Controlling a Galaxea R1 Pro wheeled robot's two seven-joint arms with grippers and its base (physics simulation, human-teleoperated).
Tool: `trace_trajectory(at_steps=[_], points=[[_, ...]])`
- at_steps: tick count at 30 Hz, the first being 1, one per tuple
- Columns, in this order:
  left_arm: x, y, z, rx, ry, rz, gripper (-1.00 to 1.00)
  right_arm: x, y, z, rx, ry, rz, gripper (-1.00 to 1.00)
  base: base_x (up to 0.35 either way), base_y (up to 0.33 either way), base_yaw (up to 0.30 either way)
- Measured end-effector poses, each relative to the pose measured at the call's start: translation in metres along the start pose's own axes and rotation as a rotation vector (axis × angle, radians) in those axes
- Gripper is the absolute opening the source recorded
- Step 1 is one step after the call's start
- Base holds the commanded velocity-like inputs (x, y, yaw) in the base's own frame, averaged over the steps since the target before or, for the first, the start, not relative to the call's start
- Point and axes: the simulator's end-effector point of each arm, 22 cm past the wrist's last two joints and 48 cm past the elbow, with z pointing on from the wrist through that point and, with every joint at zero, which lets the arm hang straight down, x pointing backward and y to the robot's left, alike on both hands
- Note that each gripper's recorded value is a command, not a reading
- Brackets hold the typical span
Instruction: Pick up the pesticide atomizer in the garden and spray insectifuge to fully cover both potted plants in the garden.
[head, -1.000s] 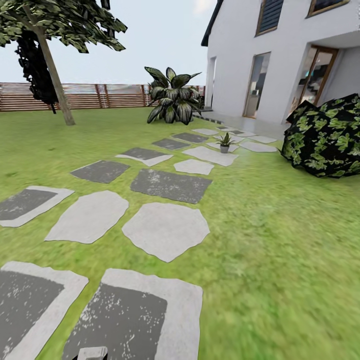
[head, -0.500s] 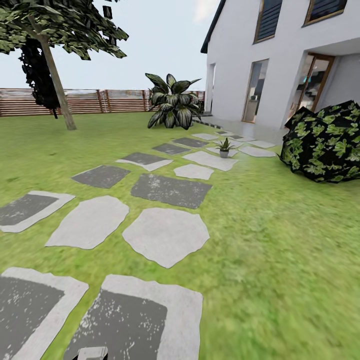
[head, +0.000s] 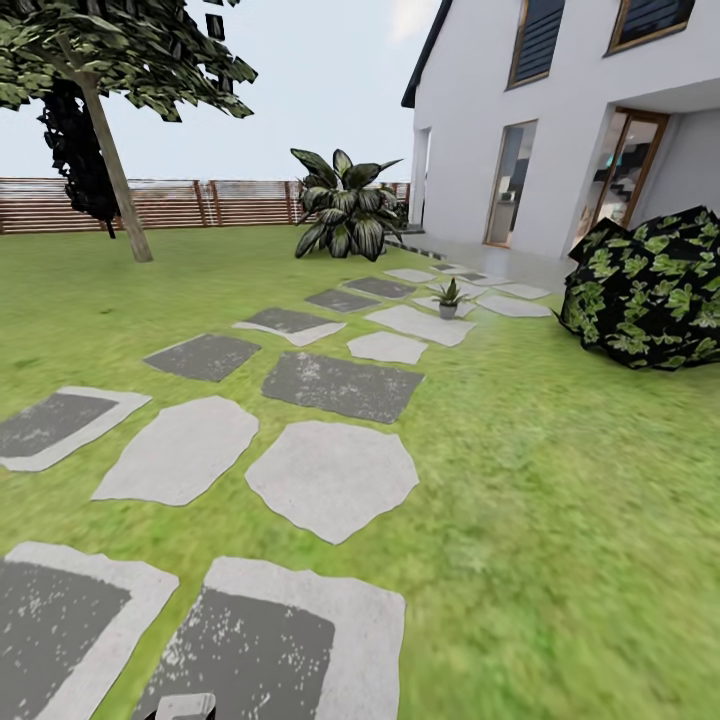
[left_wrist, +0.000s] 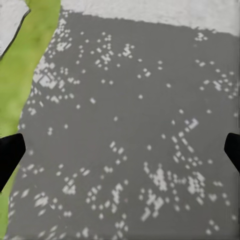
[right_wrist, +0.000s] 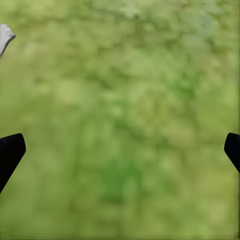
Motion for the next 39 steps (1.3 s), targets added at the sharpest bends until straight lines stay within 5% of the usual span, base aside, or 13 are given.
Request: trace_trajectory(at_steps=[13,39], points=[[-0.024,0.002,-0.017,0.0,0.0,0.0,1.0,-0.025,-0.003,-0.014,0.0,0.0,0.0,1.0,0.0,0.0,0.0],[-0.024,0.003,-0.017,-0.001,0.001,-0.003,1.0,-0.025,-0.003,-0.014,-0.001,0.001,0.0,1.0,0.002,0.0,0.0]])
